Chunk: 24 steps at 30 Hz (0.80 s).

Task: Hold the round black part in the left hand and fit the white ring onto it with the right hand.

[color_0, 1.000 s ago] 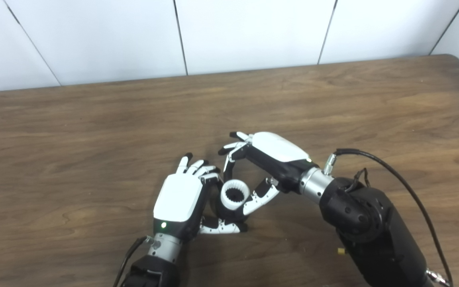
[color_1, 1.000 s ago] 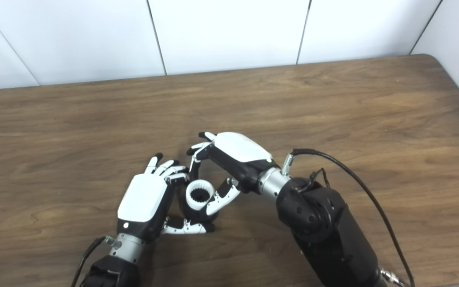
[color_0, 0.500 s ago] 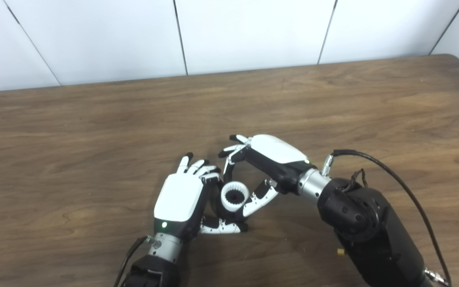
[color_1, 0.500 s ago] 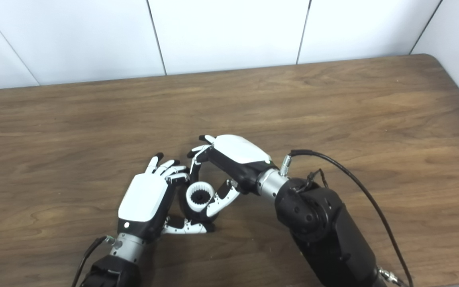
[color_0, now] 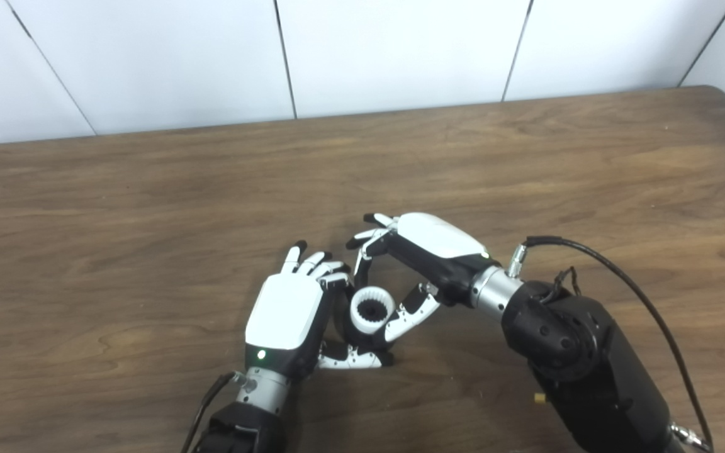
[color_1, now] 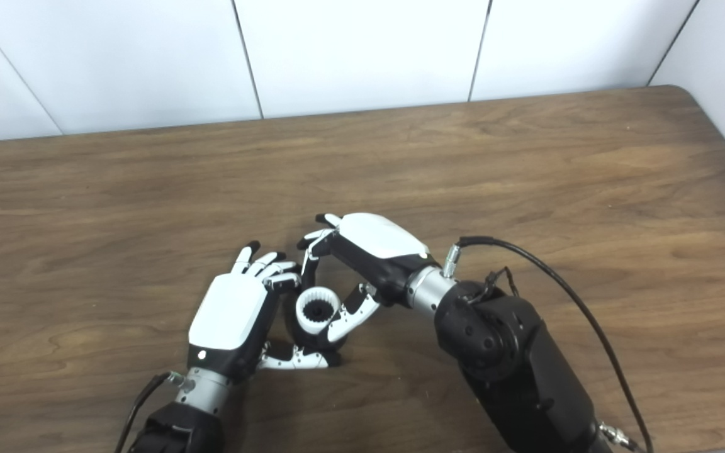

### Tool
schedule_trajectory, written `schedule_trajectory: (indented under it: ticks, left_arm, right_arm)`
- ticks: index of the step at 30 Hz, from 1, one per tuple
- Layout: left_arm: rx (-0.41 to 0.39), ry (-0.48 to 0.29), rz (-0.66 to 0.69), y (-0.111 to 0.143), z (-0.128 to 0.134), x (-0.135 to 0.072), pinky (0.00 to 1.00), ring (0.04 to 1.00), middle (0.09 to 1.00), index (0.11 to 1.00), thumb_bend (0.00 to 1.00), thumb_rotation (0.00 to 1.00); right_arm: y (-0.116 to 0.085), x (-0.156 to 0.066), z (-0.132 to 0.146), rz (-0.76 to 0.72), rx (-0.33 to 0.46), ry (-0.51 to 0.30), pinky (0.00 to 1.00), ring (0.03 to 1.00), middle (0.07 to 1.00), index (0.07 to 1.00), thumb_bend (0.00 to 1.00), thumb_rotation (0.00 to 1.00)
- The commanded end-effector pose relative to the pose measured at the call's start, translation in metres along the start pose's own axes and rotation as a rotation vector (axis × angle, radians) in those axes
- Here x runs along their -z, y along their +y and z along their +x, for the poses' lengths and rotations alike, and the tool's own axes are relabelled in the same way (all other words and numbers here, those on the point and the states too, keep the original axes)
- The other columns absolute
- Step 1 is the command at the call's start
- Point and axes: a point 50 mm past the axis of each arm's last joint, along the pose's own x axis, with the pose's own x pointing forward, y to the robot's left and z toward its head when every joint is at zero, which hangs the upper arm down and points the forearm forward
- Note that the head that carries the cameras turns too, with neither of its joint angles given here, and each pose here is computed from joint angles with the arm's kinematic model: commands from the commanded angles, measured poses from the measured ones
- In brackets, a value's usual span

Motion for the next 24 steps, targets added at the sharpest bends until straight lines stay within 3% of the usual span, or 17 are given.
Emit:
schedule_trajectory:
  ticks: [1,24]
  left_arm:
    - [0.032,-0.013,0.007,-0.0033,0.0014,-0.0046,1.0,0.875,0.772,0.483,0.53,0.06]
    - [0.032,-0.012,0.017,-0.004,0.0031,-0.0048,1.0,0.873,0.772,0.484,0.52,0.06]
  right_arm:
    - [-0.0092,-0.0053,0.0009,-0.028,0.051,-0.042,1.0,0.992,0.85,0.484,0.52,0.13]
    - [-0.0001,-0.0001,0.0001,-0.012,0.046,-0.03,1.0,0.983,0.844,0.485,0.52,0.13]
